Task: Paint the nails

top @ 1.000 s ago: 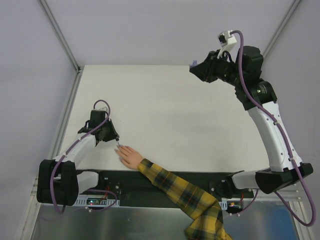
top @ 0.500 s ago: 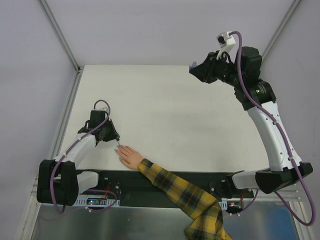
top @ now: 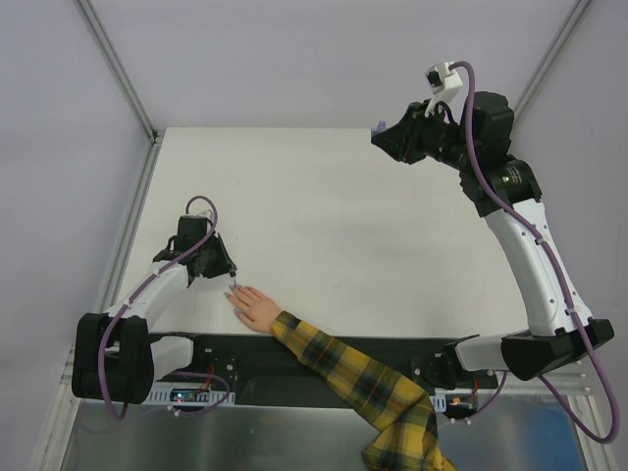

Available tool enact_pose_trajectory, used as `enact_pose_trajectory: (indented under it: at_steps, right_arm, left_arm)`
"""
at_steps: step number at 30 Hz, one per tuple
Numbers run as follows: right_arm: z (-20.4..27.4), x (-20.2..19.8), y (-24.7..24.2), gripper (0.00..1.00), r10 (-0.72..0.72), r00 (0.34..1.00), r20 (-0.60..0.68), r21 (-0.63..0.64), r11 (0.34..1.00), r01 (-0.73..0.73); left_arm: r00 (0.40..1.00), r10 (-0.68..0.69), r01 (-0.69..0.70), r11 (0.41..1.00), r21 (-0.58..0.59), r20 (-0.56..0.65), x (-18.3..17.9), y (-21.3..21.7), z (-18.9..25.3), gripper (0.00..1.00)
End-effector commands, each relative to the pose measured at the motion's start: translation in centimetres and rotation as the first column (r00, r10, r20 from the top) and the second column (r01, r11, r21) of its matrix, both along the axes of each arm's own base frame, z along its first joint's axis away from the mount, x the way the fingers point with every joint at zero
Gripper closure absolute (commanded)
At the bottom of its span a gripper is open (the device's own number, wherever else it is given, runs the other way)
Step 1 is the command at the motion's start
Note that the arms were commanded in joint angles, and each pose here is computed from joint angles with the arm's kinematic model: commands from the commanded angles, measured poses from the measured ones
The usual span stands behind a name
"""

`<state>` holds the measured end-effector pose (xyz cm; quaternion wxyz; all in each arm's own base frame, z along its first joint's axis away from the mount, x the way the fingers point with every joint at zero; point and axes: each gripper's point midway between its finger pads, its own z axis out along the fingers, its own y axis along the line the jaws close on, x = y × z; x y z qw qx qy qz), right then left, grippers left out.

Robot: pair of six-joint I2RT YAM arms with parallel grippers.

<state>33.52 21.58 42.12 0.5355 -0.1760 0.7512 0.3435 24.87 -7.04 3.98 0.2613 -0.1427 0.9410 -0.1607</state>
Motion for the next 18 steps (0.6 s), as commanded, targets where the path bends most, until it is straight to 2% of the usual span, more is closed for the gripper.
enact_pose_trajectory:
  at_steps: [1, 18]
  right_arm:
    - [2.38, -0.54, -0.08, 1.00, 0.008, 0.998, 0.069, 0.041, 0.999, -0.011]
    - [2.24, -0.26, -0.02, 1.00, 0.007, 0.998, 0.067, 0.037, 0.999, -0.010]
  left_arm:
    - [0.998, -0.041, 0.042, 0.999, -0.028, 0.039, 0.76, -1.03, 1.58, 1.00]
    - [0.998, -0.054, 0.055, 0.998, -0.021, 0.031, 0.88, -1.30, 1.62, 1.00]
